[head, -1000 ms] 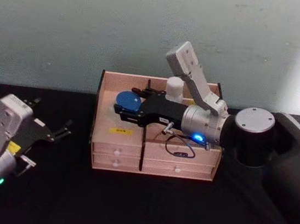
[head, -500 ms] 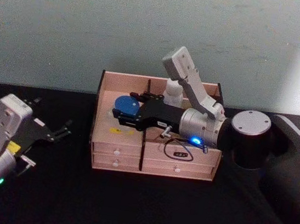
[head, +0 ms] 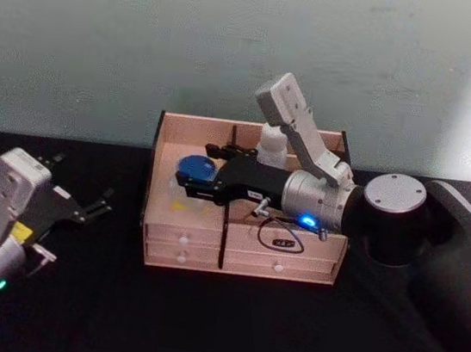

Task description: Pick up the facial cleanser and watermelon frost from the table and place them into the tiered storage box.

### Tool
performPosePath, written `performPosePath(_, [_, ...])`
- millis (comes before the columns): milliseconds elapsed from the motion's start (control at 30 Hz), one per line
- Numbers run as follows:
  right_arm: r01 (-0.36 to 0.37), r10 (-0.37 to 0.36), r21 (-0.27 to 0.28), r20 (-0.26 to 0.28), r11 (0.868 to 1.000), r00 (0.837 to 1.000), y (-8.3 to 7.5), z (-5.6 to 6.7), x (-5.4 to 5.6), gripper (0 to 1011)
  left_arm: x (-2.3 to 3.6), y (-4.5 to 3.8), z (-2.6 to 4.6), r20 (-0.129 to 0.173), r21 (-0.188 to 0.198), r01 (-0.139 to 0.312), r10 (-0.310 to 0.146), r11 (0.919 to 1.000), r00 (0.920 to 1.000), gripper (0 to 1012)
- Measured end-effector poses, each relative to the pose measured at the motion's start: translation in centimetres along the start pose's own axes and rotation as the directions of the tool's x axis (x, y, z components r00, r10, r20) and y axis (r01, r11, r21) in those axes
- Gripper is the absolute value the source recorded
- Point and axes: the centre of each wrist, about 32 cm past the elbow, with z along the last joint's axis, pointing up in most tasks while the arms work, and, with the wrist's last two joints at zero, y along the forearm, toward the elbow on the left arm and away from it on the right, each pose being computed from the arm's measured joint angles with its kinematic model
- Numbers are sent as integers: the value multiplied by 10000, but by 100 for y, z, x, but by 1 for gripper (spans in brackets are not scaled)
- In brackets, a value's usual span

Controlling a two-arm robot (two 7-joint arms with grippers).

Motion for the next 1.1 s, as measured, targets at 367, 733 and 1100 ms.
performPosePath(367, [-15, 15, -5, -8, 10000, 10000, 1, 1, -1, 1003, 0, 0, 0, 0, -1, 0, 0, 10000, 10000, 1001])
performPosePath(733, [-21, 21, 2, -37, 10000, 10000, -1, 1, 0, 1003, 0, 0, 0, 0, 0, 0, 0, 10000, 10000, 1001])
performPosePath(1100, [33, -22, 420, -267, 9991, 9996, -232, 38, -11, 1002, 0, 0, 0, 1, 0, 0, 0, 10000, 10000, 1001])
